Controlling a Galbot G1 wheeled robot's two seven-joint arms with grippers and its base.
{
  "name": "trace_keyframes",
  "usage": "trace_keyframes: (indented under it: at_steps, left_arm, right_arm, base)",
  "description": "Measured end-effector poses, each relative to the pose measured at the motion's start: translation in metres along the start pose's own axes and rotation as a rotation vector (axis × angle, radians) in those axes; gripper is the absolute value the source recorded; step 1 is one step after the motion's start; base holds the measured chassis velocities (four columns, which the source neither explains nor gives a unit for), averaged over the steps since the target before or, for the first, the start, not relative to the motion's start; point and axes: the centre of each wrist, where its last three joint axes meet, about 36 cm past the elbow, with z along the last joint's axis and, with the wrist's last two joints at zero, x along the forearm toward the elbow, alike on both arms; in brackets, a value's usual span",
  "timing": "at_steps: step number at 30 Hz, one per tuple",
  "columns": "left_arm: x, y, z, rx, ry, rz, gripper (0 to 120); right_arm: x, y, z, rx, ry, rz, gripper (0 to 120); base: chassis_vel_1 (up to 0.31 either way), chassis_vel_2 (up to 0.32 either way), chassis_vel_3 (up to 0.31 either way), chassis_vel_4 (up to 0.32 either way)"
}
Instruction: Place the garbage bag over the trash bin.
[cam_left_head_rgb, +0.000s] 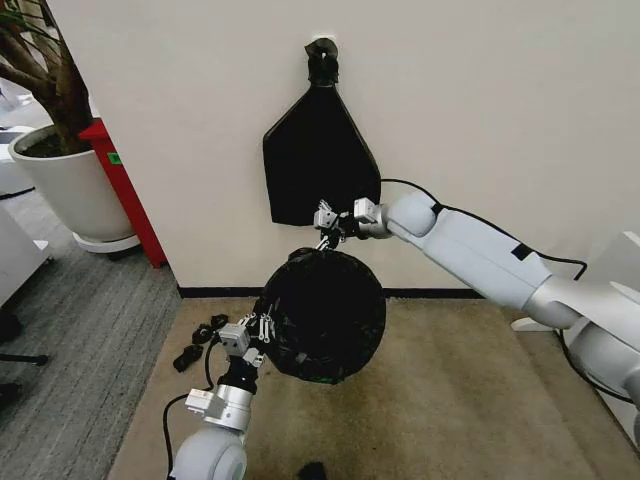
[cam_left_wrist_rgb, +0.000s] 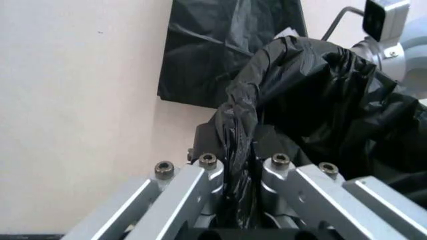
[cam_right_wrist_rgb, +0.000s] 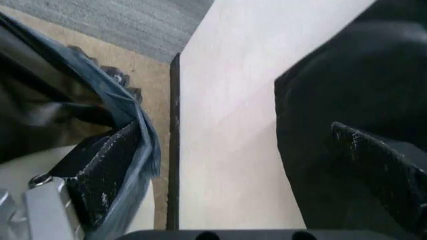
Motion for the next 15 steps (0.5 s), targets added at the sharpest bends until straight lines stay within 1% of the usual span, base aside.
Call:
trace_keyframes:
  at_steps: [7,13,15]
  left_arm:
    - [-0.002,0.001,0.001,-0.001,-0.002,-0.001,4]
    - [-0.007,0.01,0.005,-0.005,0.002,-0.018,4]
    - [-0.007,0.011,0.006,-0.005,0.003,-0.02,4]
  right_arm:
    - [0.0,-0.008,-0.004,0.006,0.004,0.001,100]
    - [0.018,-0.008,-0.036,-0.029,-0.033,-0.018,100]
    - [0.022,-0.007,-0.04,-0.027,-0.038,-0.023,100]
  base:
    - [0.0,0.0,0.0,0.0]
    - [0.0,0.0,0.0,0.0]
    - [0.0,0.0,0.0,0.0]
